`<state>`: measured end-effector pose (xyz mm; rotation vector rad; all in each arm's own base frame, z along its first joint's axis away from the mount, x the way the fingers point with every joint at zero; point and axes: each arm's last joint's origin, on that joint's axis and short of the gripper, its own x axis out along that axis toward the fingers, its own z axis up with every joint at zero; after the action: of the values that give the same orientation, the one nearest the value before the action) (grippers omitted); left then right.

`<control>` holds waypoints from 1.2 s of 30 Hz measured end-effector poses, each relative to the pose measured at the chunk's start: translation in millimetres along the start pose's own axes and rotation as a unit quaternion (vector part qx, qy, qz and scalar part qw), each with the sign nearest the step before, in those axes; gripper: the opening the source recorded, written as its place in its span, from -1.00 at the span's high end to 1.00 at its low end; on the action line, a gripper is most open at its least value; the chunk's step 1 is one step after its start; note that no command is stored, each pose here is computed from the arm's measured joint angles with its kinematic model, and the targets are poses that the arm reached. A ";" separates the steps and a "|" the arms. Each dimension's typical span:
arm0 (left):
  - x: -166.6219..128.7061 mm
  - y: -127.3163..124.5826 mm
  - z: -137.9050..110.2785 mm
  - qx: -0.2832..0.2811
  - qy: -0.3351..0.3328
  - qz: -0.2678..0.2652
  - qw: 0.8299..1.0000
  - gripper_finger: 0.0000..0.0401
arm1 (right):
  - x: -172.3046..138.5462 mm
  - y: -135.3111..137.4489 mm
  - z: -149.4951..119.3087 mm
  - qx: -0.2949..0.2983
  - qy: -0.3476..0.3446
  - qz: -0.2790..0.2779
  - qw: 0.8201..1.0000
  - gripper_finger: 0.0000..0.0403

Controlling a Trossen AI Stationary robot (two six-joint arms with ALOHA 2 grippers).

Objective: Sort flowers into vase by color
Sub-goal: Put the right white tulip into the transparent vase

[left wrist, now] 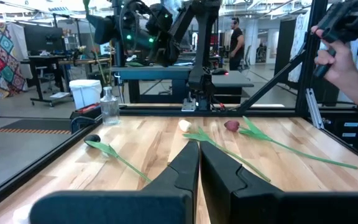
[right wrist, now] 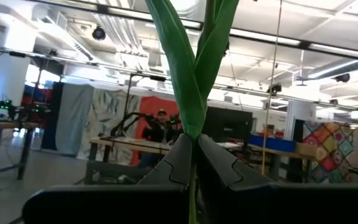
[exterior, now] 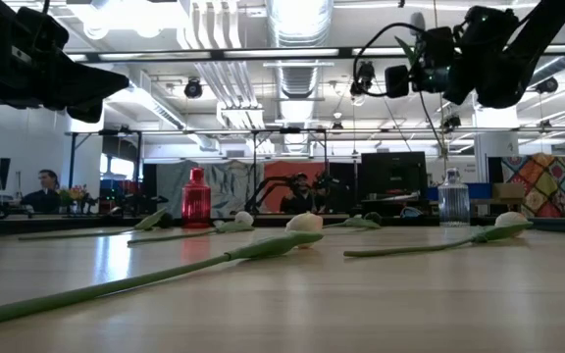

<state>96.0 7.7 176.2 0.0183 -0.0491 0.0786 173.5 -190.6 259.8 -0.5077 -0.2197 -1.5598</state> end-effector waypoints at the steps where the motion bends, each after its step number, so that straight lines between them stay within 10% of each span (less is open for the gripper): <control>1: 0.0 0.0 0.0 0.000 0.000 0.000 1.000 1.00 | 1.6 0.1 -1.6 0.000 0.002 -0.003 1.000 0.96; 36: 0.0 0.0 0.0 0.000 0.000 0.000 1.000 1.00 | -4.1 1.5 -27.5 -0.058 0.131 -0.108 0.984 0.86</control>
<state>96.0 7.7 176.2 0.0186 -0.0491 0.0787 169.9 -199.1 233.6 -0.3721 0.0197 -1.8419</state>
